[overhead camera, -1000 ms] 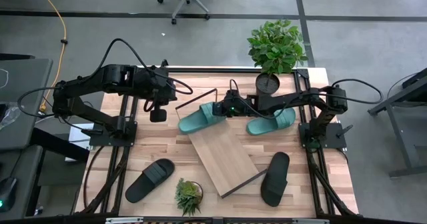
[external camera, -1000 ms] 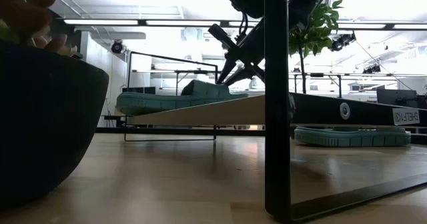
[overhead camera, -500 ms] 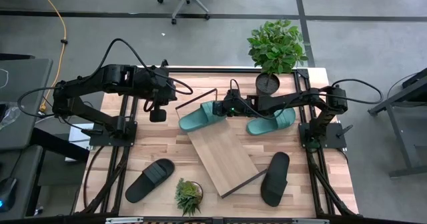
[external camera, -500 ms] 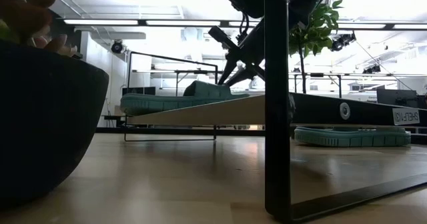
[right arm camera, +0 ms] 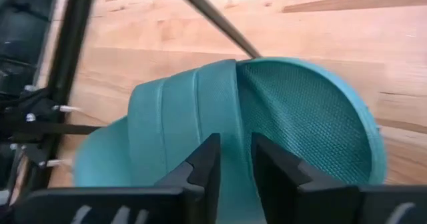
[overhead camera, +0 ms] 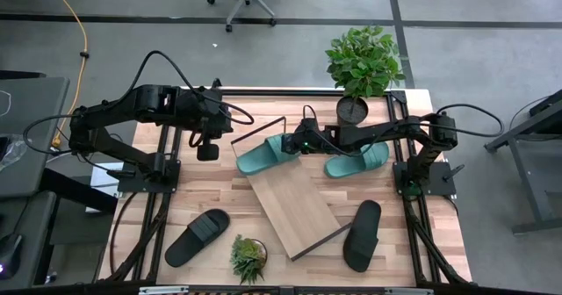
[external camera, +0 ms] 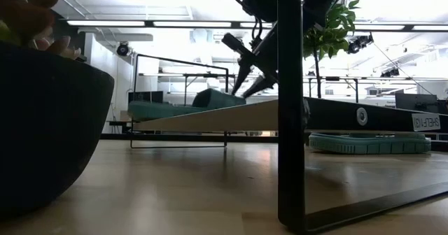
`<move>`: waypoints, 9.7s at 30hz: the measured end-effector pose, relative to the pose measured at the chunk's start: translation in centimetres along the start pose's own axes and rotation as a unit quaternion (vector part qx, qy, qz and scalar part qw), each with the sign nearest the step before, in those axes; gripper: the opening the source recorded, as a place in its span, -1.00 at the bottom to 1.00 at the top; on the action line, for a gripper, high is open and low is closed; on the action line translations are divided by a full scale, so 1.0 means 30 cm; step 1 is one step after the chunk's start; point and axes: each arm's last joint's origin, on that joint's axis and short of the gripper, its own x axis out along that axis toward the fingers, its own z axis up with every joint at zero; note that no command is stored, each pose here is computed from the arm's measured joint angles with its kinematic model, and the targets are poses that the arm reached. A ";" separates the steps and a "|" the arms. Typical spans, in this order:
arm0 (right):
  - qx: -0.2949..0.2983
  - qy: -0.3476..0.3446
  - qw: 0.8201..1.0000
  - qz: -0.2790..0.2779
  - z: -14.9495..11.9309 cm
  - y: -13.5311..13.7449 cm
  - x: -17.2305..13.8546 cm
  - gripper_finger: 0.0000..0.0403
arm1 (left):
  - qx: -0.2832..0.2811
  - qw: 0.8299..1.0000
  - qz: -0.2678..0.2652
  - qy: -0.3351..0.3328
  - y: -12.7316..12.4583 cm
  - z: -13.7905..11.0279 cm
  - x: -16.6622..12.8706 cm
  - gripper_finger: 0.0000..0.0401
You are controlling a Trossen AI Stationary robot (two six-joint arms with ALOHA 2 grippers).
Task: Pick and place slides into the shelf
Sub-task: Put the top green slide on the shelf, then put the green slide on the shelf
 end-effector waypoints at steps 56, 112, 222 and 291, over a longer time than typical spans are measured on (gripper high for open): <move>0.057 -0.022 0.998 0.004 -0.046 -0.441 -0.674 -0.20 | -0.014 1.000 0.003 0.000 0.001 0.000 0.000 -0.99; -0.042 0.116 0.988 -0.094 0.104 -0.604 -0.663 -0.20 | -0.082 0.995 -0.002 -0.057 0.006 0.036 -0.003 -0.99; 0.079 0.255 0.963 -0.033 0.209 -0.887 -0.436 -0.71 | -0.080 0.995 0.011 -0.051 0.008 0.033 -0.002 -0.99; 0.071 0.146 0.976 0.145 0.128 -0.785 -0.638 -1.00 | -0.089 0.995 0.010 -0.051 0.008 0.033 -0.002 -0.99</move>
